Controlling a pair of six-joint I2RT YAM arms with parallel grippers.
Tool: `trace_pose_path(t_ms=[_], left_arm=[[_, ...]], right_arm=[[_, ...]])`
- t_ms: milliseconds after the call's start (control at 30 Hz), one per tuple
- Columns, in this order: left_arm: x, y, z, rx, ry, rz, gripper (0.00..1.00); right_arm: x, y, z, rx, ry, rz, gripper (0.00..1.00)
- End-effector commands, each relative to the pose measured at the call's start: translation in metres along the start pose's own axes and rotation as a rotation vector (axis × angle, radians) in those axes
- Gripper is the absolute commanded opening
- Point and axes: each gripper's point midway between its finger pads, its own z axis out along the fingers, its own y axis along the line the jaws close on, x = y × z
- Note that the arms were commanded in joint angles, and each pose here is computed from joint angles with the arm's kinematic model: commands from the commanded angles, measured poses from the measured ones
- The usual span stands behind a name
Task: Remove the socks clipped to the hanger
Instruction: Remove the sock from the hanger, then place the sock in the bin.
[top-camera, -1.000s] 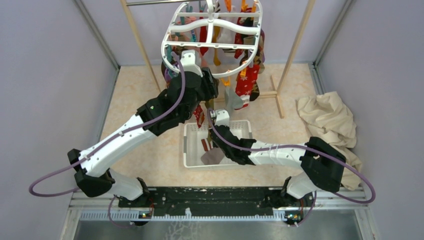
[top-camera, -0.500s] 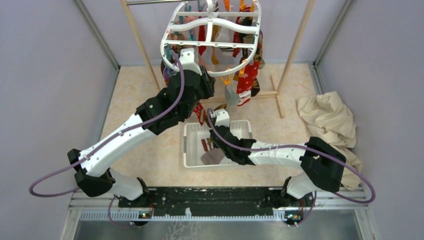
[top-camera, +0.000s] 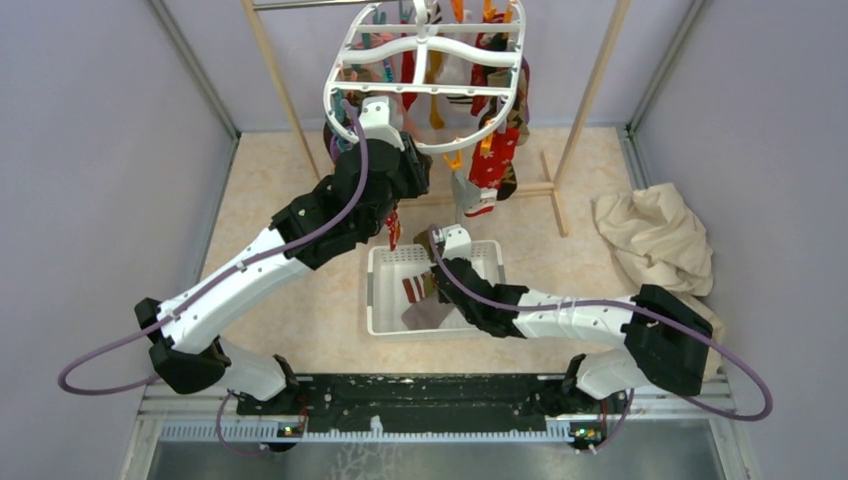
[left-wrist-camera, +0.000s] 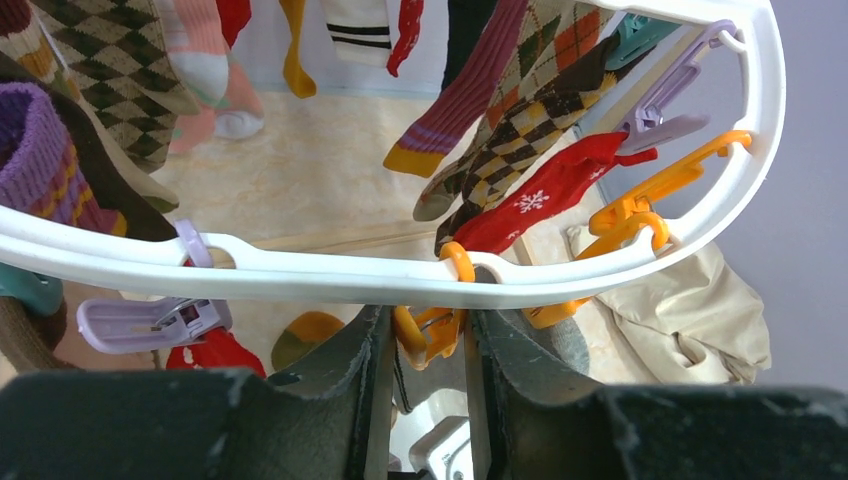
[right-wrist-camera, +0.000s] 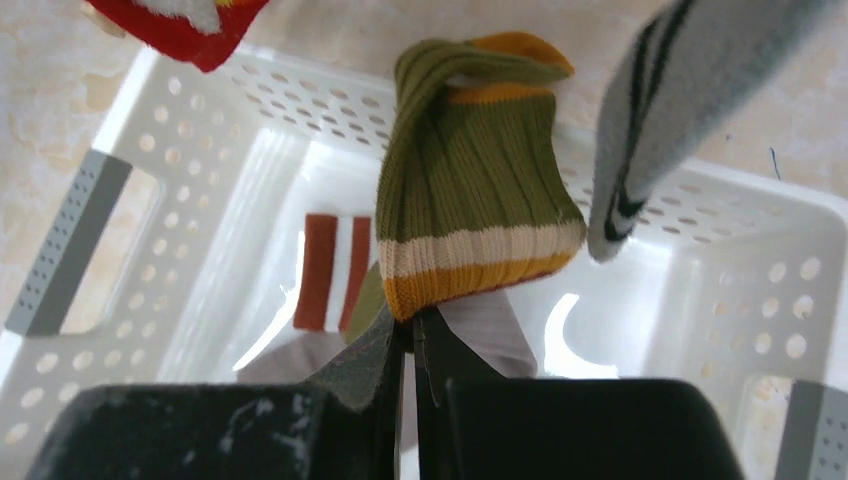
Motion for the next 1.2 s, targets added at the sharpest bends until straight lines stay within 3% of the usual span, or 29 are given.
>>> trace_pose_path(t_ms=[0,167,333,367,400,633,1167], left_arm=[[-0.009,0.001,-0.006,0.026,-0.012,-0.011,0.33],[-0.001,0.002,-0.008,0.041,0.01,-0.005,0.61],[0.009,0.004,-0.009,0.051,0.033,0.0,0.79],[0.011,0.004,-0.01,0.055,0.038,0.001,0.95],[0.014,0.005,-0.011,0.057,0.043,0.003,0.98],[0.015,0.013,-0.025,0.089,0.032,0.003,0.99],[-0.003,0.01,-0.061,0.226,0.01,-0.005,0.99]], right_arm=[[-0.005,0.0,-0.017,-0.045,-0.018,0.018,0.0],[-0.007,-0.012,-0.04,-0.073,-0.04,0.028,0.0],[-0.014,-0.02,-0.056,-0.08,-0.05,0.007,0.0],[-0.015,-0.021,-0.058,-0.08,-0.048,0.003,0.0],[-0.016,-0.022,-0.06,-0.078,-0.045,-0.003,0.0],[-0.03,-0.026,-0.072,-0.081,-0.064,-0.001,0.0],[-0.112,-0.017,-0.116,-0.149,-0.195,-0.007,0.0]])
